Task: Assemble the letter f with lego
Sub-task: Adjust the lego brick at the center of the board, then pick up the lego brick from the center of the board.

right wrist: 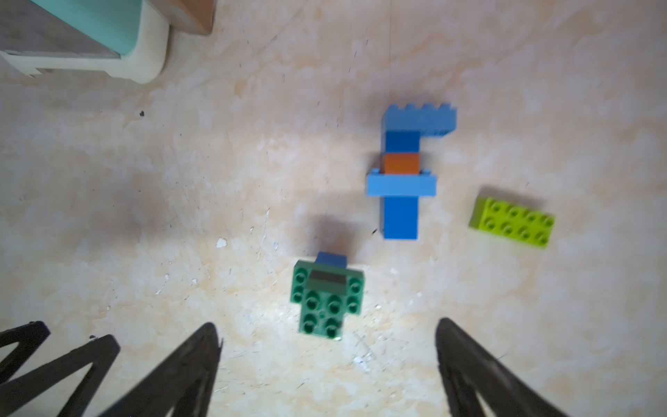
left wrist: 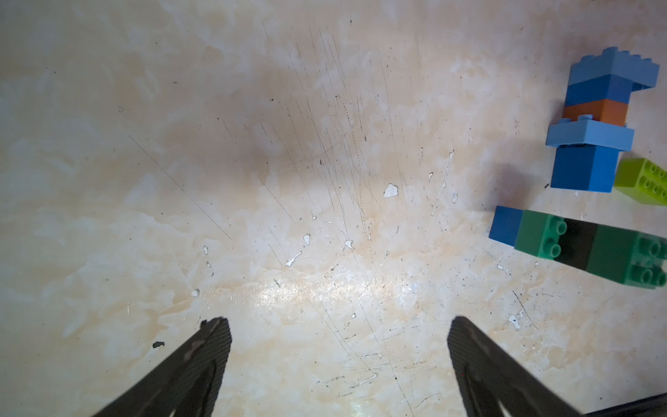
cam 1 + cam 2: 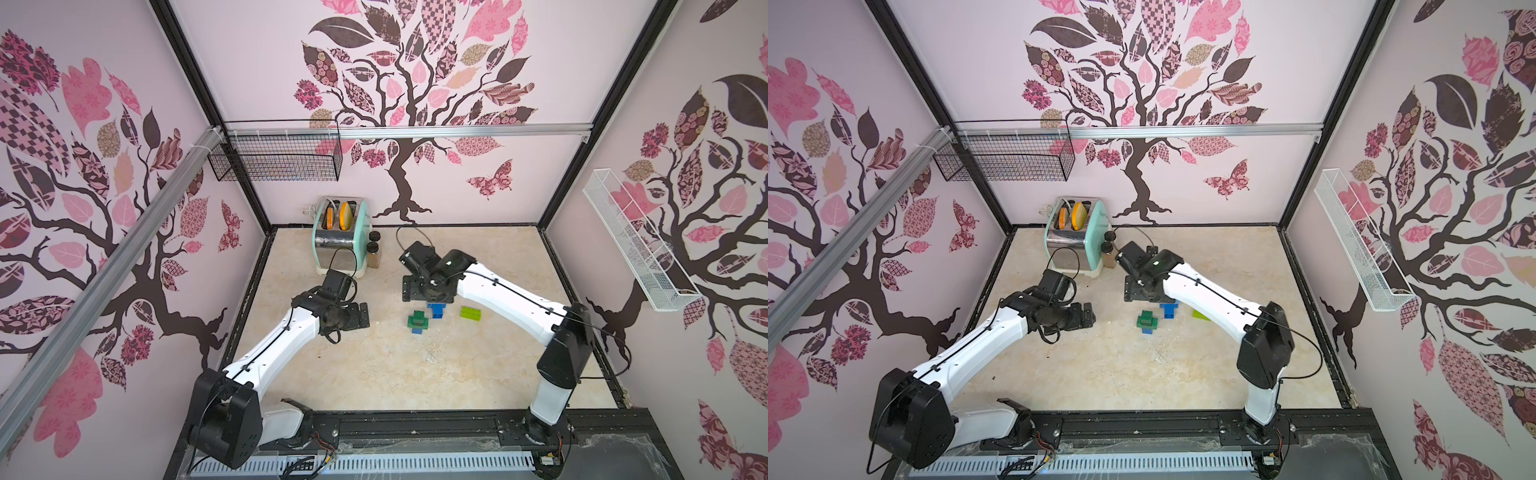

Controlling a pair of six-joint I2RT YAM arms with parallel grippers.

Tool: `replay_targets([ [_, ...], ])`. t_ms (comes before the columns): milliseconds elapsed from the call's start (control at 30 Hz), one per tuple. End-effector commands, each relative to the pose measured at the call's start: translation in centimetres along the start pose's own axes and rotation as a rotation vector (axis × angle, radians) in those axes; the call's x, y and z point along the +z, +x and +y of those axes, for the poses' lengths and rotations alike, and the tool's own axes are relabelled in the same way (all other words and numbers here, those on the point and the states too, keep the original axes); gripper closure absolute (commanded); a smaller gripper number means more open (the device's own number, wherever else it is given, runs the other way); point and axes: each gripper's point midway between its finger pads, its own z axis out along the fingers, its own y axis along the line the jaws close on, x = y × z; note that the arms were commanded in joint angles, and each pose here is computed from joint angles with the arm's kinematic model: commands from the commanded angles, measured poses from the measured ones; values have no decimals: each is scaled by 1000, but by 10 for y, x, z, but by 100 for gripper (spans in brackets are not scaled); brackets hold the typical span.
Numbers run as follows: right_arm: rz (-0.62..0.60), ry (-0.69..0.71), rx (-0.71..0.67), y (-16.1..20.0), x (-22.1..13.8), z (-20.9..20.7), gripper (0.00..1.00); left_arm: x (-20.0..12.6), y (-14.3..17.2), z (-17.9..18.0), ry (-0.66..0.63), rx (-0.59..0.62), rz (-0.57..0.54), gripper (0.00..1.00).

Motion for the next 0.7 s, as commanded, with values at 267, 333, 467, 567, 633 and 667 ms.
replay_targets([
  [267,-21,77,222,-53,54,-145,1,-2,-6,-23,114,59,0,2],
  [333,13,96,213,-50,74,-151,1,2,-5,-24,109,53,16,2],
  [467,140,142,168,-37,109,-154,1,9,-3,-22,88,39,59,2],
  [567,213,154,162,-23,135,-159,1,9,-5,-23,92,27,51,2],
  [633,242,149,171,-16,146,-162,1,8,-6,-22,88,21,44,2],
  [667,248,149,164,-13,150,-163,1,8,-7,-22,85,19,41,2],
])
